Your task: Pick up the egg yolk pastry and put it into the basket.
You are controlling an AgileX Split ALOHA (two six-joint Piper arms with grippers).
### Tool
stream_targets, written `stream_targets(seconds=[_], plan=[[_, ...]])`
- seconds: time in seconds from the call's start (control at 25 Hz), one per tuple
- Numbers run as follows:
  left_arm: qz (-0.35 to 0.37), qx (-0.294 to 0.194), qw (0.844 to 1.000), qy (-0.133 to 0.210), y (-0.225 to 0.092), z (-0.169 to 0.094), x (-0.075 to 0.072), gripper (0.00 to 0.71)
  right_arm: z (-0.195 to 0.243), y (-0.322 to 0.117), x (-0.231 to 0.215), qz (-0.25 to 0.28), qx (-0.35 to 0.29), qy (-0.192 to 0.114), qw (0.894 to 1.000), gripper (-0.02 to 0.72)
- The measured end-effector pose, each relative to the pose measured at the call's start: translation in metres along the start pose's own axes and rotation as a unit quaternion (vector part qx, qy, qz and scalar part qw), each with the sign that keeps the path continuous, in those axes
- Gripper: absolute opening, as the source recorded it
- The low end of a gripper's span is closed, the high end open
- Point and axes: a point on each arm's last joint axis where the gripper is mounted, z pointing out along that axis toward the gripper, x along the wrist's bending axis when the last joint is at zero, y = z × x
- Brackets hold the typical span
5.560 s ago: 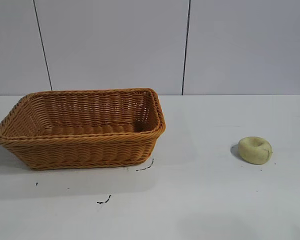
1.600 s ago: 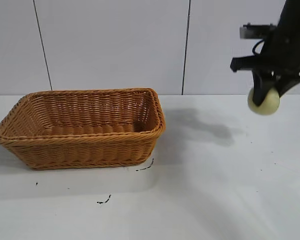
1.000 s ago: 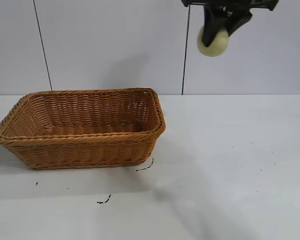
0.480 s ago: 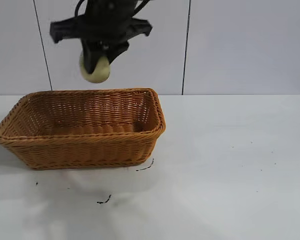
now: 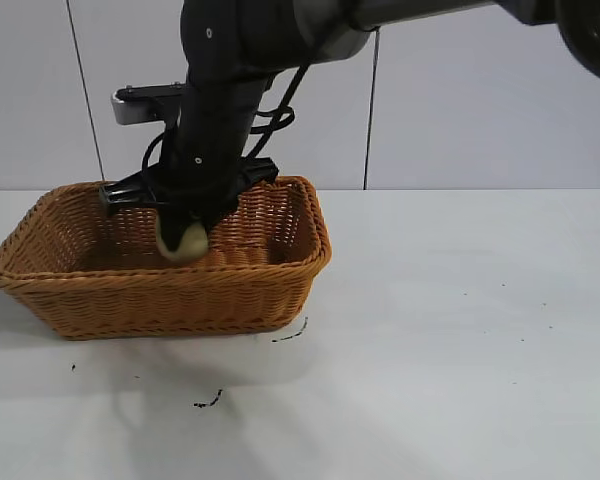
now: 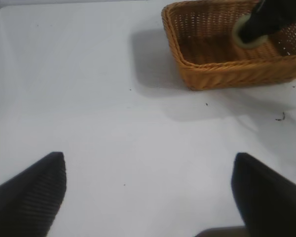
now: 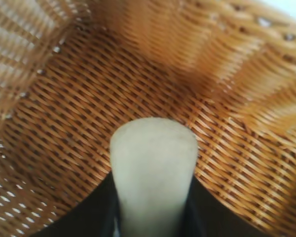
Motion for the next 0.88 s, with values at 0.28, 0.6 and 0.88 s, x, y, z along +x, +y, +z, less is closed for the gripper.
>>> stream_targets(seconds=[0.28,0.6,0.88], plan=[[0.000,0.000,1.000,0.000,0.000,0.000,0.000,0.693,-0.052,0.028,-0.022,0.006,-0.006,-0.027,1.000,0.689],[0.000,0.000,1.000,0.000,0.000,0.000,0.000,0.693,-0.081,0.029,-0.114,0.081,-0.006,-0.070,0.994,0.695],[0.000,0.000,1.000,0.000,0.000,0.000,0.000,0.693,-0.098,0.001,-0.223,0.168,-0.002,-0.116,0.979,0.695]])
